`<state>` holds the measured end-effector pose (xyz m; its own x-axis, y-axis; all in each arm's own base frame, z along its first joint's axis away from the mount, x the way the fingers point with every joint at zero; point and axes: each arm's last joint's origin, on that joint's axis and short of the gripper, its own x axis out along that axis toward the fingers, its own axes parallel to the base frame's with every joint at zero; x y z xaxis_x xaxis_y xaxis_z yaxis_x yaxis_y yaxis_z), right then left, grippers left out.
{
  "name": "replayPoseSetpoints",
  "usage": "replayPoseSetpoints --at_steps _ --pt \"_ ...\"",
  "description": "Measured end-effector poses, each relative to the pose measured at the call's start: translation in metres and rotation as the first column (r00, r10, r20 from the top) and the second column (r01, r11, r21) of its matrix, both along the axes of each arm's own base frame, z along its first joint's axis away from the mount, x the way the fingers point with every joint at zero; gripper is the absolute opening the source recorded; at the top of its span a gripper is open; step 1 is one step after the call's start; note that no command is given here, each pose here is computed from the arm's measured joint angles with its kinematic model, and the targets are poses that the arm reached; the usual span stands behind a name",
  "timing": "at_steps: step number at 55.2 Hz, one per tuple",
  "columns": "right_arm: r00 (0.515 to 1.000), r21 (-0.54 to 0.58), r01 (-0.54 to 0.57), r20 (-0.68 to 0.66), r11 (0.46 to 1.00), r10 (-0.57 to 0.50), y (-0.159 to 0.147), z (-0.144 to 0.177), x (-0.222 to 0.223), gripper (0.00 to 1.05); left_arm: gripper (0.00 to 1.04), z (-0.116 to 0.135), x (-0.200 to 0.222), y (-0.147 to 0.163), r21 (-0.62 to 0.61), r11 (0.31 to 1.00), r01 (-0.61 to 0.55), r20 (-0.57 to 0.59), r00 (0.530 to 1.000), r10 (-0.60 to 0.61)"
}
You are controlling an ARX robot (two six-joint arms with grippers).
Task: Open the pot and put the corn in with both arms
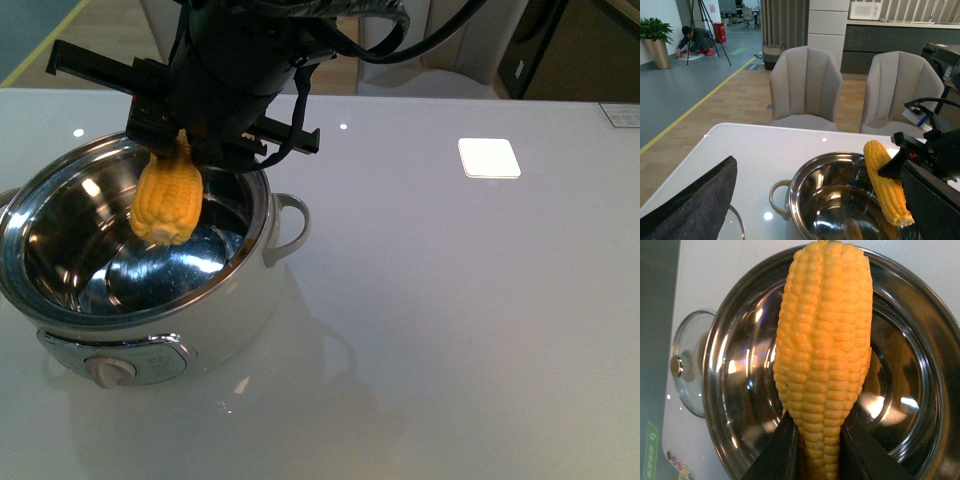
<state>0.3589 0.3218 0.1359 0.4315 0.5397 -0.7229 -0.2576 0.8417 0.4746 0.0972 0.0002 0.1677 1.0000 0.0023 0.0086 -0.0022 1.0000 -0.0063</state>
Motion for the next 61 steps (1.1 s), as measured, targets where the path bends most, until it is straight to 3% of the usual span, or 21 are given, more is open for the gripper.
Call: replayPoseSetpoints --at_steps 2,17,30,39,48,61 --pt "1.000 -0.017 -0.003 0.000 1.000 0.003 0.001 -0.002 -0.001 0.16 0.98 0.000 0.000 0.000 0.000 1.000 0.000 0.000 1.000 0.000" --pt "1.000 -0.013 -0.010 0.008 1.000 0.010 0.002 -0.003 -0.001 0.60 0.98 0.000 0.000 0.000 0.000 1.000 0.000 0.000 1.000 0.000" --pt "1.000 0.030 0.018 0.025 0.999 -0.019 -0.019 0.010 -0.003 0.96 0.98 0.000 0.000 0.000 0.000 1.000 0.000 0.000 1.000 0.000" --pt "0.996 0.101 0.052 0.064 0.994 -0.059 -0.050 0.032 -0.004 0.96 0.98 0.000 0.000 0.000 0.000 1.000 0.000 0.000 1.000 0.000" --pt "0.973 0.157 0.149 0.151 0.976 -0.173 -0.119 0.063 -0.015 0.96 0.98 0.000 0.000 0.000 0.000 1.000 0.000 0.000 1.000 0.000" --pt "0.912 0.048 0.287 0.292 0.957 -0.288 -0.215 0.073 -0.046 0.96 0.98 0.000 0.000 0.000 0.000 1.000 0.000 0.000 1.000 0.000"
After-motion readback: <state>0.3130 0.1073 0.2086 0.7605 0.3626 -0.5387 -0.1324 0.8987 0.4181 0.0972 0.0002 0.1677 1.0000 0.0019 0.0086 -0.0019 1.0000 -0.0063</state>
